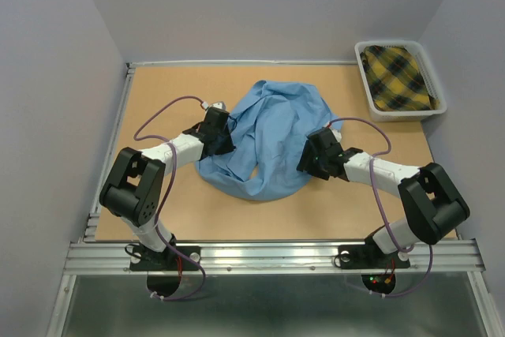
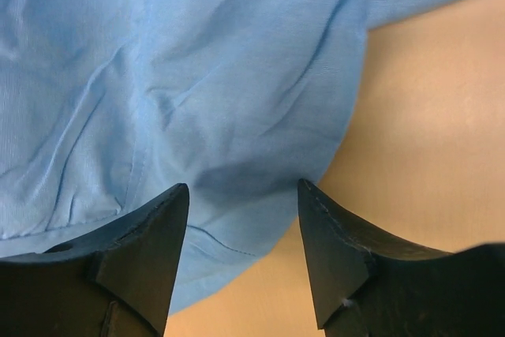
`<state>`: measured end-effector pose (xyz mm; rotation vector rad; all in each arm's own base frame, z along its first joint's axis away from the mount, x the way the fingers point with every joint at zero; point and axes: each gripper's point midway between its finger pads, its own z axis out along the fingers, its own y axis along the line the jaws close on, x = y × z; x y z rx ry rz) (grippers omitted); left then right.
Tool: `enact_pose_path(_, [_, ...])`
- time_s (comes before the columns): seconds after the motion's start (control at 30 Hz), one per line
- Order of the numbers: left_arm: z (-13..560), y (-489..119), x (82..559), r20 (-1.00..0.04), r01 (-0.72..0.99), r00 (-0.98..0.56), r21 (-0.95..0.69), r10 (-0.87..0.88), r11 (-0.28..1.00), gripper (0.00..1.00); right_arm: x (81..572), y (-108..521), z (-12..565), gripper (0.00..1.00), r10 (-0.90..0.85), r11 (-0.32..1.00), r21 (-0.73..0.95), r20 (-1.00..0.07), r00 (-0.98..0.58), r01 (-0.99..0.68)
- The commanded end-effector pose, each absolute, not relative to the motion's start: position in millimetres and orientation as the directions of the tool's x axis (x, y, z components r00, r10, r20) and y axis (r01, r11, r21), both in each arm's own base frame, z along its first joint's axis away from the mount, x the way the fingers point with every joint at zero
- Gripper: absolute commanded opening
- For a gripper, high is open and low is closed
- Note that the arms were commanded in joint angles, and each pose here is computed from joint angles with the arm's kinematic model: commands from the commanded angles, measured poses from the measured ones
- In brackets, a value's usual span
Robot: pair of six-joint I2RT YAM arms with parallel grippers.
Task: Fold and stack the long sleeve shirts
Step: Flatten the shirt out
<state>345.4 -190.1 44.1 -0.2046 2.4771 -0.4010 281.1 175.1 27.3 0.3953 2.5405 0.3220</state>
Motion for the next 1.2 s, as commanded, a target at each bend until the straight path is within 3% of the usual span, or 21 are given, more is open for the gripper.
enact_pose_path(0.0, [81,-152,380,-0.679,-0.092,-0.716,-0.137,-0.161,0.986,0.20,257,121,-16,0.63,0.364,0.931,0.147,-0.411,-0.835,0.334])
enact_pose_path(0.23, [134,-106,413,-0.774,-0.160,-0.633,0.159,0.022,0.974,0.21,276,50,3,0.61,0.441,0.884,0.089,-0.486,-0.754,0.459])
enact_pose_path(0.4, [151,-84,436,-0.768,-0.189,-0.620,0.347,0.163,0.919,0.25,298,27,39,0.62,0.415,0.876,0.042,-0.574,-0.706,0.481])
enact_pose_path(0.5, [186,-82,454,-0.805,-0.212,-0.557,0.373,0.202,0.903,0.43,309,23,61,0.63,0.387,0.881,0.025,-0.613,-0.689,0.472])
enact_pose_path(0.53, [202,-83,461,-0.827,-0.222,-0.522,0.369,0.209,0.903,0.54,320,25,79,0.63,0.369,0.894,0.043,-0.639,-0.675,0.447])
enact_pose_path(0.63, [232,-86,464,-0.868,-0.232,-0.459,0.322,0.189,0.918,0.71,330,42,107,0.65,0.324,0.932,0.096,-0.654,-0.684,0.349])
enact_pose_path(0.8, [242,-105,427,-0.910,-0.169,-0.413,0.041,-0.033,0.985,0.86,315,119,139,0.66,0.180,0.978,0.202,-0.649,-0.739,0.060])
enact_pose_path(0.83, [255,-105,423,-0.921,-0.185,-0.381,-0.011,-0.082,0.983,0.86,311,131,140,0.66,0.163,0.977,0.208,-0.647,-0.745,0.033])
enact_pose_path(0.97, [217,-99,383,-0.854,-0.205,-0.431,-0.222,-0.292,0.953,0.89,282,213,135,0.66,0.045,0.947,0.284,-0.584,-0.810,-0.152])
enact_pose_path(1.17, [148,-61,366,-0.752,-0.264,-0.525,-0.301,-0.398,0.916,0.88,231,306,115,0.66,-0.264,0.862,0.228,-0.560,-0.786,-0.452])
